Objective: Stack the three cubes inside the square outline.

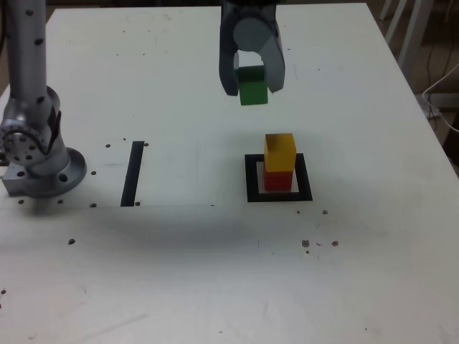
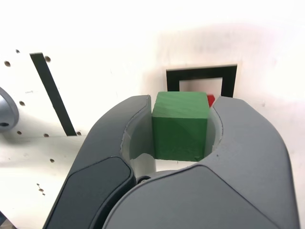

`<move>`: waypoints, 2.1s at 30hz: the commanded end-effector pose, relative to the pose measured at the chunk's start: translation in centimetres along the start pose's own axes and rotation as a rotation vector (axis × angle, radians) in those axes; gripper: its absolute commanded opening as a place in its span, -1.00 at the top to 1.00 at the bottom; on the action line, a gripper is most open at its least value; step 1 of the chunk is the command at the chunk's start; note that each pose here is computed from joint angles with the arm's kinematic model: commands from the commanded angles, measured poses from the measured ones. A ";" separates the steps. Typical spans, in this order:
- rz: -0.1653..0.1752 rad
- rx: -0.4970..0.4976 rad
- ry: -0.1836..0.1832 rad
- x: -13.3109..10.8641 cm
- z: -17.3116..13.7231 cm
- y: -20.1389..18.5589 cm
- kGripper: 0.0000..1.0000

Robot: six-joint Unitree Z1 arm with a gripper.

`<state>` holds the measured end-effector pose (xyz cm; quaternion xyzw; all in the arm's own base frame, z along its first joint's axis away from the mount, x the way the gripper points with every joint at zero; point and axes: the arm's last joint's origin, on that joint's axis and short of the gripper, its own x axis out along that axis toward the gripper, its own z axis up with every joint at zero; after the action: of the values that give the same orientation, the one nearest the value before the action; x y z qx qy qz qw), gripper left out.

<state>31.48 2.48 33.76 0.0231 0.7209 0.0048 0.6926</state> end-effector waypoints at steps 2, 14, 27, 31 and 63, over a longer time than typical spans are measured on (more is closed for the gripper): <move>0.004 -0.005 0.008 0.0 0.2 -1.2 0.66; 0.004 0.003 -0.009 -0.1 0.8 -4.9 0.66; 0.008 0.015 0.009 0.7 1.9 -5.9 0.66; 0.009 0.020 0.009 0.9 2.3 -6.6 0.66; 0.017 0.002 0.011 2.7 4.2 -6.0 0.66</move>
<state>35.33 -3.57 30.86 0.0296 0.7222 0.0094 0.6910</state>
